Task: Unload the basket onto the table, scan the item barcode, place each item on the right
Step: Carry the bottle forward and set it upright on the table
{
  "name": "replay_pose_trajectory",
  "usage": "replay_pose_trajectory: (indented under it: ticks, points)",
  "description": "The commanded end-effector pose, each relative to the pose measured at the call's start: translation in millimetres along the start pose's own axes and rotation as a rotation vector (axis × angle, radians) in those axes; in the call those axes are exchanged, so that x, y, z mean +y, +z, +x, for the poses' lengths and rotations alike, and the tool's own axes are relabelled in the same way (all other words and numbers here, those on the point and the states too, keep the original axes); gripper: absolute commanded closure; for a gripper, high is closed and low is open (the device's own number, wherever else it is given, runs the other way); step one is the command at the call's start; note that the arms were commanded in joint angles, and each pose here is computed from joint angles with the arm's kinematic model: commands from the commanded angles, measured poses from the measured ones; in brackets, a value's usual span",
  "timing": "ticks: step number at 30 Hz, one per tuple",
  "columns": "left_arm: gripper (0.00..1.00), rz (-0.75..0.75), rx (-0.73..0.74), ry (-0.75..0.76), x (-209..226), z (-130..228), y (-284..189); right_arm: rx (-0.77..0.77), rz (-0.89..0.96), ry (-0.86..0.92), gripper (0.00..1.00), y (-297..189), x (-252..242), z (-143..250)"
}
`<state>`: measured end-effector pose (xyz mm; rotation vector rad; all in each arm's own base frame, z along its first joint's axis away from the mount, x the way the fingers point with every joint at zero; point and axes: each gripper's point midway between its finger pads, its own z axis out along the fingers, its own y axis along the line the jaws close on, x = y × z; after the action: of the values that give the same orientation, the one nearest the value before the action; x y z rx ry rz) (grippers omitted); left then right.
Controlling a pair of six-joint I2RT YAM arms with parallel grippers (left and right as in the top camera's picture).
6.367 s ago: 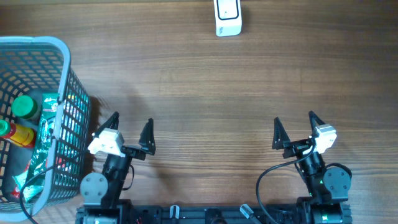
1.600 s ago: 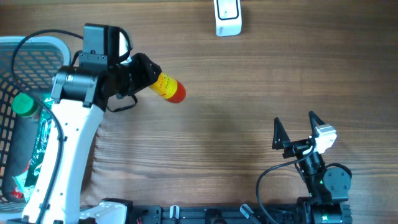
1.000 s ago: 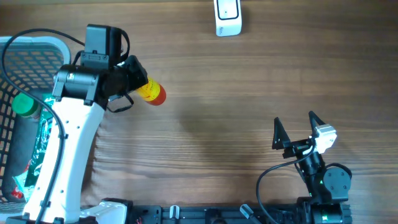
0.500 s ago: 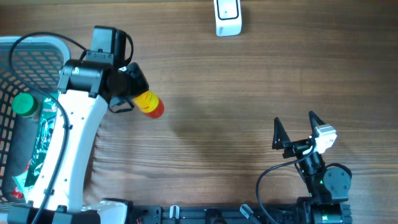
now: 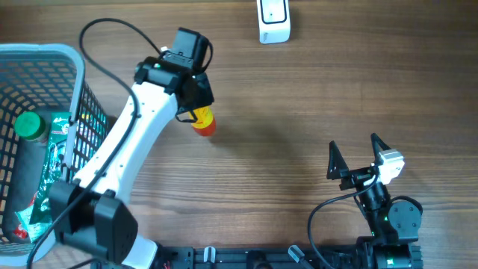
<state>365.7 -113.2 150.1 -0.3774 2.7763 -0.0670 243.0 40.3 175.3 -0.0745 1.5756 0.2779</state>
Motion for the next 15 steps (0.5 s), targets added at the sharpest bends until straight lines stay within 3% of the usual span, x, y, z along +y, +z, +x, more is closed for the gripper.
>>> replay_pose_trajectory:
  ticks: [1, 6, 12, 15]
  points:
    - [0.62, -0.043, 0.009, 0.031, -3.2, 1.7, 14.3, -0.011, 0.010, -0.013, 0.00, -0.2, -1.3, -2.2]
    - [0.62, -0.039, 0.022, 0.012, -17.1, 10.6, 21.4, -0.011, 0.010, -0.013, 0.00, -0.2, -1.3, -2.2]
    - [0.62, 0.043, -0.046, 0.071, -57.4, 12.4, 17.0, -0.011, 0.010, -0.013, 0.00, -0.2, -1.3, -2.2]
    - [0.62, 0.003, -0.111, 0.045, -60.8, 8.8, 14.0, -0.011, 0.010, -0.013, 0.00, -0.2, -1.3, -2.2]
